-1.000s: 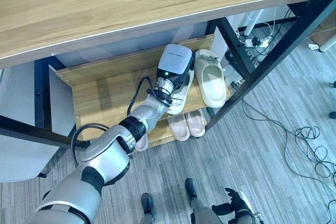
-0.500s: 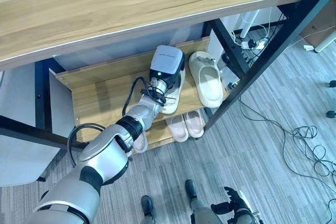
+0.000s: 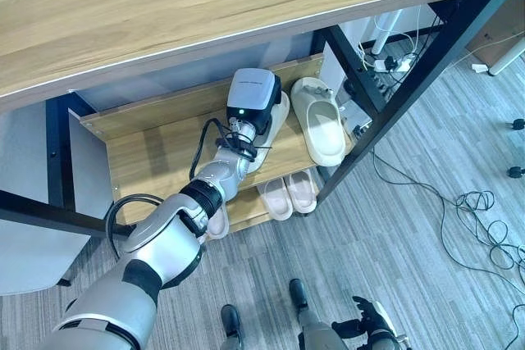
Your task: Arrange the slippers neatly on the shoe rack.
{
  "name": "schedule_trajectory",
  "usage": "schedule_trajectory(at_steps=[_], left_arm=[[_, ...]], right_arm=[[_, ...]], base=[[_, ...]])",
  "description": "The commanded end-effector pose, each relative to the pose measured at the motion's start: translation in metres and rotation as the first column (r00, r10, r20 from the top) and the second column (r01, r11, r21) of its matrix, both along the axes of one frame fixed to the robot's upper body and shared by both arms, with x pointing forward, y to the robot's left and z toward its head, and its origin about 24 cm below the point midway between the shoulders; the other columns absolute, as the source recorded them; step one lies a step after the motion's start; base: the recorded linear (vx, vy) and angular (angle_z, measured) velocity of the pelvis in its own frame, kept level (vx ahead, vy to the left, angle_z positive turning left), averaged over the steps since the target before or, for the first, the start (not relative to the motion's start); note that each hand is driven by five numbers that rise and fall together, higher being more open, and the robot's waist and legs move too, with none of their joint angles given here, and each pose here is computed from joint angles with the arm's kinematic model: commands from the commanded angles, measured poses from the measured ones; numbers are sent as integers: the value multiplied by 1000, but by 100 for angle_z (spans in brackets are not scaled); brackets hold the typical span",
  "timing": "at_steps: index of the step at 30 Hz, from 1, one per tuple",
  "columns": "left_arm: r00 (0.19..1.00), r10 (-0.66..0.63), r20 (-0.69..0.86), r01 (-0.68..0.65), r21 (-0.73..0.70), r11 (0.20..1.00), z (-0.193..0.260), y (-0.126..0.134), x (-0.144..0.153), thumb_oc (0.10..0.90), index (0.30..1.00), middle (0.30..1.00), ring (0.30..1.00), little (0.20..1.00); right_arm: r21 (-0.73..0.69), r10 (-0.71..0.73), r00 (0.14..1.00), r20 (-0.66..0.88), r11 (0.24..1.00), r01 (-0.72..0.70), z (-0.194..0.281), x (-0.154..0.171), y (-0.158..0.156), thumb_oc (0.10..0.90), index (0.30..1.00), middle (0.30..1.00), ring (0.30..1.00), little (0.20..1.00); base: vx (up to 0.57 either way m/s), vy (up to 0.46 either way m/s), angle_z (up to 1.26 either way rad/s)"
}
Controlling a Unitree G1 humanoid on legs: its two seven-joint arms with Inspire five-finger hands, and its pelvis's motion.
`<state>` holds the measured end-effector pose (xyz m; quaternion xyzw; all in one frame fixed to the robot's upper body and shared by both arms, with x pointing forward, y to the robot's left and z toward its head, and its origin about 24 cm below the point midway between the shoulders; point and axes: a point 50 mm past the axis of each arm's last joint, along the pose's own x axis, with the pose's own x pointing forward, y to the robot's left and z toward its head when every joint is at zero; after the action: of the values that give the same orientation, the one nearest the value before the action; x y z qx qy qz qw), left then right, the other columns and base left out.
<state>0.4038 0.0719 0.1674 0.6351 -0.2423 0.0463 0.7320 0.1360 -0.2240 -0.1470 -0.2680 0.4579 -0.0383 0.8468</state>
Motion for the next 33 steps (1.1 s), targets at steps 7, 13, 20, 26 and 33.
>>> schedule_trajectory(at_steps=[7, 13, 20, 26, 33], left_arm=[[997, 51, 66, -33, -250, 968, 50, 7, 13, 800, 900, 900, 900, 900], [998, -8, 57, 31, -405, 914, 62, 9, 12, 800, 900, 900, 900, 900], [994, -67, 81, 94, -405, 909, 65, 5, 7, 800, 900, 900, 900, 900], [995, -23, 97, 51, -299, 953, 68, 21, 8, 800, 900, 900, 900, 900], [993, -66, 100, 90, -260, 961, 66, 25, 3, 800, 900, 900, 900, 900]], right_arm=[[-62, -38, 998, -47, 997, 35, -3, -19, -15, 800, 900, 900, 900, 900], [-44, -66, 996, -56, 997, 63, -4, -20, -13, 800, 900, 900, 900, 900], [-25, -96, 994, -59, 995, 95, -4, -18, -14, 800, 900, 900, 900, 900], [-1, -129, 989, -71, 992, 130, -5, -23, -15, 800, 900, 900, 900, 900], [25, -146, 985, -92, 989, 149, -8, -28, -10, 800, 900, 900, 900, 900]], base=[[0, 0, 0], [0, 0, 0], [-11, -4, 2], [-26, -7, 8], [-3, 0, 3]])
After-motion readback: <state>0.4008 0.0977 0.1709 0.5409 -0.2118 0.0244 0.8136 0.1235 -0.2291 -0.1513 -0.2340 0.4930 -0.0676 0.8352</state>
